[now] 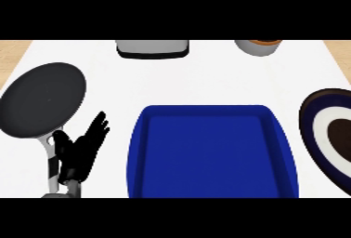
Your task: Pick the cupcake from the tray and place it in the plate
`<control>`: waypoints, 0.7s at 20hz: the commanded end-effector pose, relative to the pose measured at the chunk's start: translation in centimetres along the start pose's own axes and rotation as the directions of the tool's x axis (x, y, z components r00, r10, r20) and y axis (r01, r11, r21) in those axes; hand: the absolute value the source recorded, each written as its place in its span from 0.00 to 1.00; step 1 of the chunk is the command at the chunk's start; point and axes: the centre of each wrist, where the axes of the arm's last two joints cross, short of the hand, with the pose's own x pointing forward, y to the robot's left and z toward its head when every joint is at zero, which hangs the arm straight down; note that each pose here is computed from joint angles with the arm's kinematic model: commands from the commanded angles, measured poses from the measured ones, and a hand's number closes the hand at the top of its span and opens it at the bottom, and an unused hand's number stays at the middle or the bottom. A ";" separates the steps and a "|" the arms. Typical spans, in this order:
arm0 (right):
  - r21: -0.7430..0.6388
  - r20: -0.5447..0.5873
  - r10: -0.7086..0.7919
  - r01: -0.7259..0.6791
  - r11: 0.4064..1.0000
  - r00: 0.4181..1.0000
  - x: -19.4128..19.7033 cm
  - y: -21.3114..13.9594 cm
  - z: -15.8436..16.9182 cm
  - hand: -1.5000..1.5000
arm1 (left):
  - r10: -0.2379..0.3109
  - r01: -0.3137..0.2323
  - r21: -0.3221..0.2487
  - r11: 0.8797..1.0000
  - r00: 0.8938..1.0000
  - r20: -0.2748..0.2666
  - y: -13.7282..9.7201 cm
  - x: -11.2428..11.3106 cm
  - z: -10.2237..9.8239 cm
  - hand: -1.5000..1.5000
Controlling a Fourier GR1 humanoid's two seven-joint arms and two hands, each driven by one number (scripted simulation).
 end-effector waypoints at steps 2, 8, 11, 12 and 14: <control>-0.103 -0.042 -0.160 0.155 0.983 0.986 -0.3 -3.2 1.0 0.00 | 0.011 -0.010 0.005 1.000 0.998 -0.059 -0.6 -0.3 0.9 0.50; 0.054 -0.074 -0.283 0.287 0.956 0.956 0.2 -8.4 5.2 0.00 | -0.003 0.004 0.017 1.000 0.997 -0.072 0.2 -2.1 0.5 0.50; 0.114 -0.061 -0.270 0.276 0.955 0.961 -1.2 -10.5 8.1 0.00 | 0.024 -0.023 0.023 0.999 0.999 -0.043 -0.6 -1.5 0.2 0.50; 0.136 -0.044 -0.270 0.274 0.952 0.962 -1.5 -11.5 7.8 0.00 | 0.003 -0.002 0.019 1.000 0.999 -0.049 0.8 -1.7 2.0 0.50; 0.177 -0.058 -0.276 0.282 0.943 0.959 -2.1 -13.3 8.1 0.00 | 0.010 -0.008 0.035 0.999 0.999 -0.042 0.6 -0.5 1.5 0.50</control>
